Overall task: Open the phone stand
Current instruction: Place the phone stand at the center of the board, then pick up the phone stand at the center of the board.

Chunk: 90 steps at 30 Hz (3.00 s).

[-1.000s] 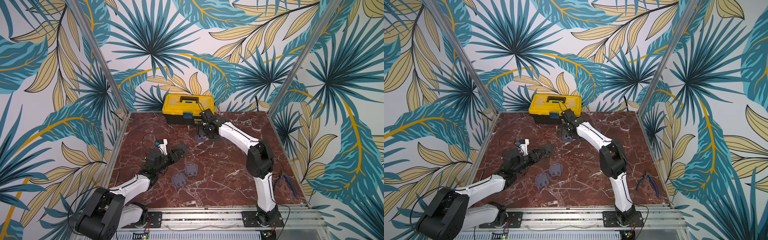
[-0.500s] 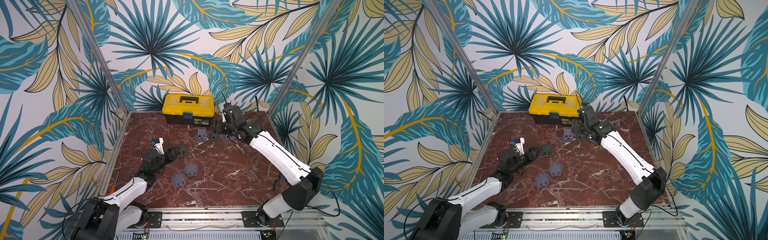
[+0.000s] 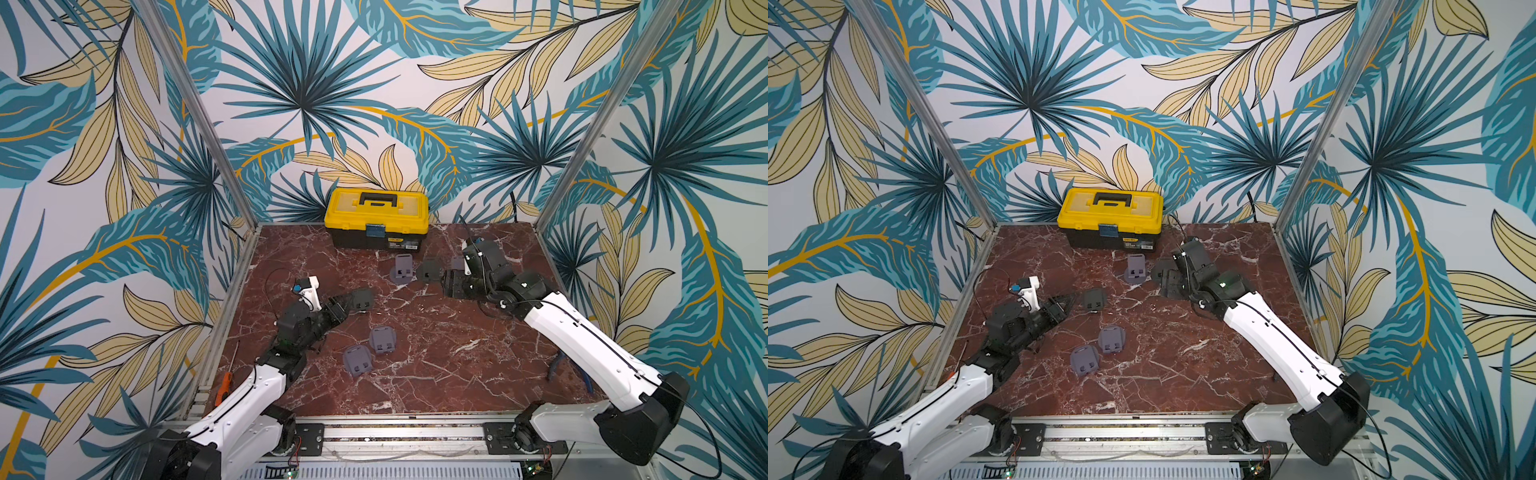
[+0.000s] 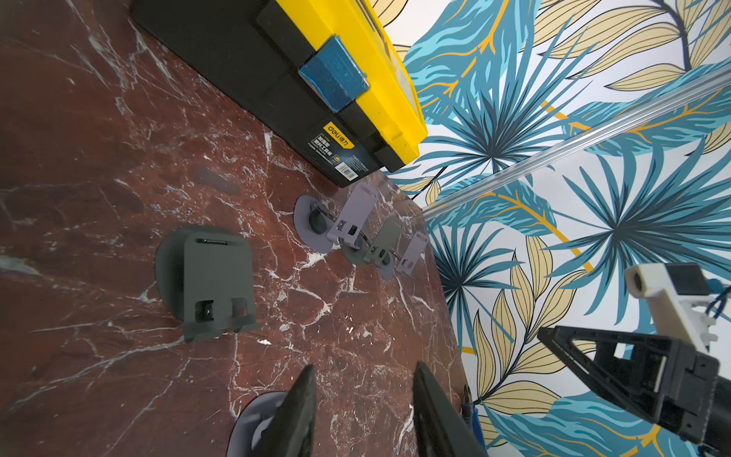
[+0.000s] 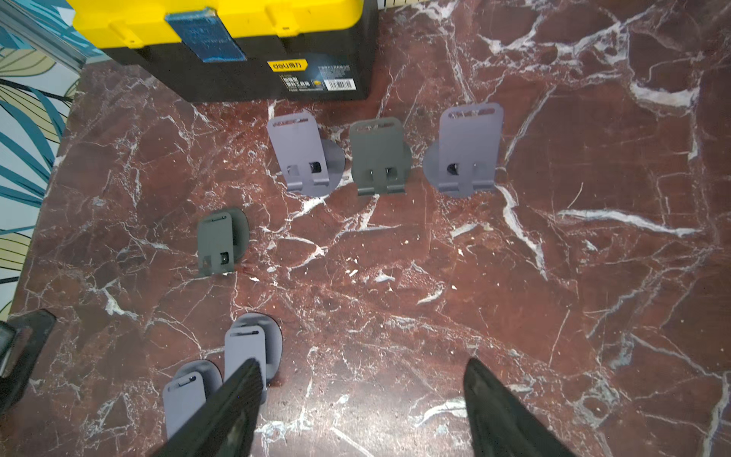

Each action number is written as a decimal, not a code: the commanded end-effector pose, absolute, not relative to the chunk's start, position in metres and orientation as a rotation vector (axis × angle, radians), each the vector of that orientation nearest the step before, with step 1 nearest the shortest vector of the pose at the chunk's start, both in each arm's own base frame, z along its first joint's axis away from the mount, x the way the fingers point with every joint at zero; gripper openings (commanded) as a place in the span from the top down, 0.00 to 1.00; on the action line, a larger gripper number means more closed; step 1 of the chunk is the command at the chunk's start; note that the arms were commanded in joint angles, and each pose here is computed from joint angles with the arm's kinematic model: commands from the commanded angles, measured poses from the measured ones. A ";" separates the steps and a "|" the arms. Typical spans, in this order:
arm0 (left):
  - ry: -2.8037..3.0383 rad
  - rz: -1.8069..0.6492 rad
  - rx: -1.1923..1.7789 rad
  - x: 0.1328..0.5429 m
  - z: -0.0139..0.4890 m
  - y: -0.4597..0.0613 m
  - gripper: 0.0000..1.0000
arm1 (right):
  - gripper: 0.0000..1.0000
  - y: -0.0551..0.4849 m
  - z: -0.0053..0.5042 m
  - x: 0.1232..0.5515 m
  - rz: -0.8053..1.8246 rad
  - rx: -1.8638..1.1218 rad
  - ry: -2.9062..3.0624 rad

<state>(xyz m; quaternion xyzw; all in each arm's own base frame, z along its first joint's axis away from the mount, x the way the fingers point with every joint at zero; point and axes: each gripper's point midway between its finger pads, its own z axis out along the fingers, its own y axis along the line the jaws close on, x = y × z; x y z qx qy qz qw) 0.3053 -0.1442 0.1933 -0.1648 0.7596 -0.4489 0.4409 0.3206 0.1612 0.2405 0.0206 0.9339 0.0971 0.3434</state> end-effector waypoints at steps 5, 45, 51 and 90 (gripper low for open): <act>1.900 -1.027 -0.473 0.292 0.182 -0.125 0.59 | 0.21 0.190 0.197 0.288 0.280 0.012 2.570; 1.898 -1.000 -0.709 0.240 0.120 -0.080 0.56 | 0.22 0.349 0.068 0.257 0.253 -0.269 2.976; 1.896 -1.004 -0.713 0.241 0.119 -0.079 0.56 | 0.22 0.354 0.054 0.259 0.195 -0.324 3.007; 1.893 -1.006 -0.714 0.241 0.119 -0.078 0.56 | 0.29 0.344 0.015 0.270 -0.034 -0.379 3.078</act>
